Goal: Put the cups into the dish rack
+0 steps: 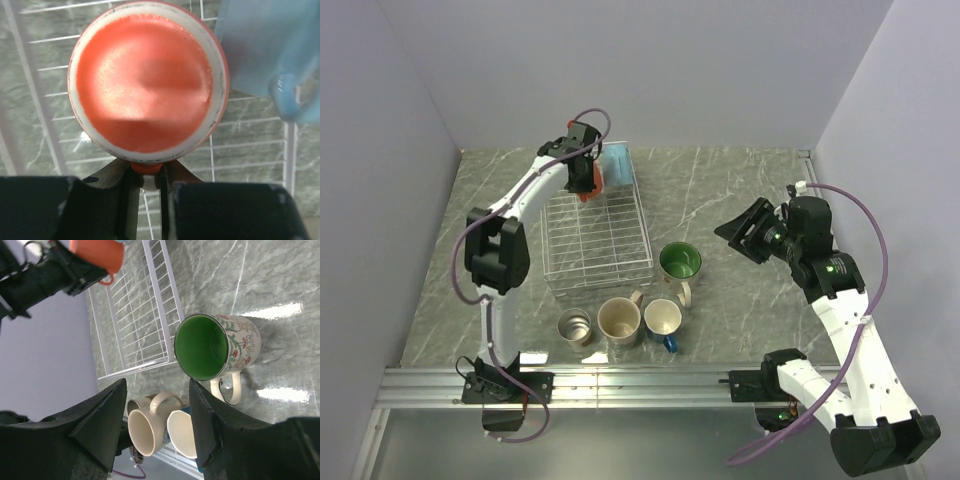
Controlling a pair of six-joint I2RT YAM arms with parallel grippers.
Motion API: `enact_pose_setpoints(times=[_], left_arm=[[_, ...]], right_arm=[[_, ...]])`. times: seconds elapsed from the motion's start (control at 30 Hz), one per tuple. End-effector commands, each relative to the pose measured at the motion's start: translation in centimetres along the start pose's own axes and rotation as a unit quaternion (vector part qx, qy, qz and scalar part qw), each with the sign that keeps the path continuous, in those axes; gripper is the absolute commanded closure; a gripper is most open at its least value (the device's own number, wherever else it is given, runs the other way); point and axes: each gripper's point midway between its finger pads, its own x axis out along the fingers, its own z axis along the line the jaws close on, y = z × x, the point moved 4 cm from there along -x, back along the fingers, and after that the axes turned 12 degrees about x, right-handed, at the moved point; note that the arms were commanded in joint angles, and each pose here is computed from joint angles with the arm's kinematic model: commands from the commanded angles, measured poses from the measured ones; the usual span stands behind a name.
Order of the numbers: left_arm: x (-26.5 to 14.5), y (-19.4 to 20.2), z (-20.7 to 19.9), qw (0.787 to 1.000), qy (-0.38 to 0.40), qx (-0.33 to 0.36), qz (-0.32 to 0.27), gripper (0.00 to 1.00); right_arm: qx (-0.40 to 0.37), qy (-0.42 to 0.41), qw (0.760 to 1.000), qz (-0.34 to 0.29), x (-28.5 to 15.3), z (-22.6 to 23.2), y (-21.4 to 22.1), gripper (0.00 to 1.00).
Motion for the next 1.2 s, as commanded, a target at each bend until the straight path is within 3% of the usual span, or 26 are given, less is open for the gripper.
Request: enact_pose_setpoints(times=[0.0, 0.47, 0.53, 0.7, 0.77, 1.1, 1.13, 1.17], left_arm=[[0.2, -3.7, -0.6, 0.998, 0.015, -0.002, -0.057, 1.0], [3.5, -2.8, 0.5, 0.999, 0.011, -0.027, -0.02, 0.99], [3.8, -2.9, 1.1, 0.999, 0.013, -0.033, -0.014, 0.9], [3.2, -3.3, 1.3, 0.999, 0.021, -0.035, -0.02, 0.48], [2.9, -3.5, 1.3, 0.999, 0.023, -0.036, -0.024, 0.42], [-0.8, -5.6, 1.5, 0.996, 0.038, -0.047, -0.061, 0.3], [-1.2, -5.8, 1.5, 0.996, 0.039, -0.056, -0.065, 0.24], [-2.2, -6.1, 1.5, 0.994, 0.045, -0.06, -0.074, 0.1]], right_arm=[[-0.015, -0.003, 1.0, -0.009, -0.4, 0.4, -0.5, 0.41], [-0.01, 0.001, 1.0, -0.008, 0.1, -0.1, -0.7, 0.42], [-0.007, 0.003, 1.0, -0.005, 0.2, -0.2, -0.6, 0.42], [-0.003, 0.004, 1.0, -0.002, 0.5, -0.5, -0.5, 0.42], [0.0, 0.004, 1.0, -0.001, 0.6, -0.6, -0.5, 0.42], [0.005, 0.0, 1.0, 0.004, 0.9, -0.8, -0.2, 0.42], [0.005, -0.002, 1.0, 0.004, 0.8, -0.8, -0.2, 0.42], [0.005, -0.002, 1.0, 0.005, 0.8, -0.8, -0.1, 0.42]])
